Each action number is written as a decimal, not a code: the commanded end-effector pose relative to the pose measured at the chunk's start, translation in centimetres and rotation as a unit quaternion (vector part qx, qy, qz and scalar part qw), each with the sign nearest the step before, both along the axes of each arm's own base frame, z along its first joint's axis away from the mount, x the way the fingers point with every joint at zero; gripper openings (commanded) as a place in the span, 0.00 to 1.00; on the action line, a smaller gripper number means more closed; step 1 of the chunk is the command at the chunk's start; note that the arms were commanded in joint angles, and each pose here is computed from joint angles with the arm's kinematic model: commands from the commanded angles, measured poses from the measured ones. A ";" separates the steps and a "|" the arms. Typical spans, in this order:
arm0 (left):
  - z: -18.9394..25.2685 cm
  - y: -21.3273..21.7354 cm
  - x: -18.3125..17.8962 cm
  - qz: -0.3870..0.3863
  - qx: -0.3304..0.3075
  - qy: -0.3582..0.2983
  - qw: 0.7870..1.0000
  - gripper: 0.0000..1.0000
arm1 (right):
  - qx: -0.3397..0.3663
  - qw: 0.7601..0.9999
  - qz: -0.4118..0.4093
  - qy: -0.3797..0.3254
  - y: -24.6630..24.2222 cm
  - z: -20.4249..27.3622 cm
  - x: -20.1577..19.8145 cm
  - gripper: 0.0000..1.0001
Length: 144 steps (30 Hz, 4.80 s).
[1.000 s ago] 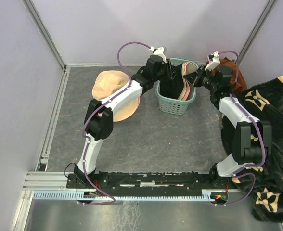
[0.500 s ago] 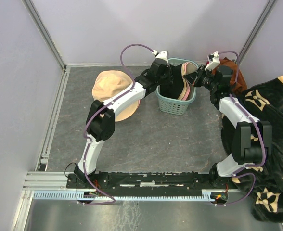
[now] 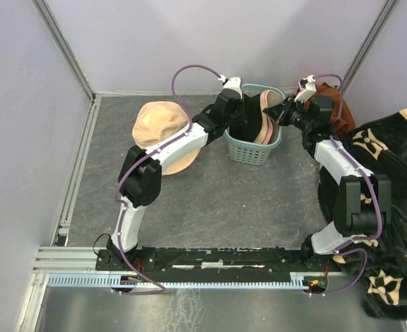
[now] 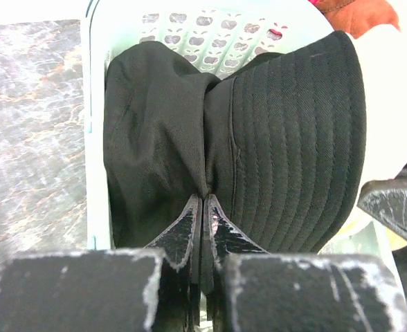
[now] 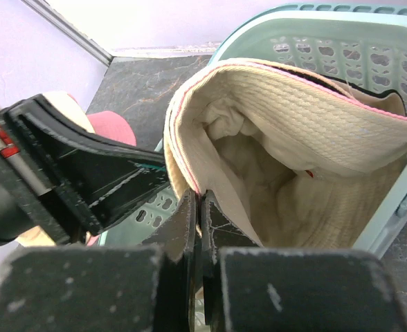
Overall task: Stack the hats
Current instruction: Pick up the hat from the bin.
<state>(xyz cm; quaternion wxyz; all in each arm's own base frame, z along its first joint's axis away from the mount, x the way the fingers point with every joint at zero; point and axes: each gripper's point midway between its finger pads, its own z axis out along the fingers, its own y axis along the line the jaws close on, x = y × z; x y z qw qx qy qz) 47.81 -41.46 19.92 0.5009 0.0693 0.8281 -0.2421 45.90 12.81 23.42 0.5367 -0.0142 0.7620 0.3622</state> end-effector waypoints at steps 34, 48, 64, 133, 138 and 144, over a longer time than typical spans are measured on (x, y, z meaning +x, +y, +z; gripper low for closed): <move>25.1 3.2 -4.5 0.023 -0.069 -0.234 0.969 0.03 | -0.012 0.996 -0.087 0.024 -2.3 0.2 0.3 0.01; 22.4 4.5 -4.3 0.046 -0.038 -0.219 0.974 0.03 | -0.024 0.996 -0.085 0.005 -1.6 3.3 -1.1 0.01; 20.2 4.4 -4.5 0.036 -0.033 -0.202 0.978 0.03 | -0.038 0.992 -0.103 0.058 -0.5 -0.6 -4.7 0.52; 21.9 -2.0 -8.2 -0.134 -0.125 -0.164 0.969 0.03 | -0.285 0.880 -0.361 0.118 -11.2 -0.9 -7.4 0.01; 21.4 -2.2 -8.1 -0.136 -0.122 -0.159 0.970 0.03 | -0.282 0.877 -0.369 0.126 -11.9 -1.7 -7.6 0.01; 21.6 -2.5 -8.2 -0.143 -0.127 -0.162 0.968 0.03 | -0.263 0.876 -0.378 0.144 -13.4 -2.8 -7.7 0.01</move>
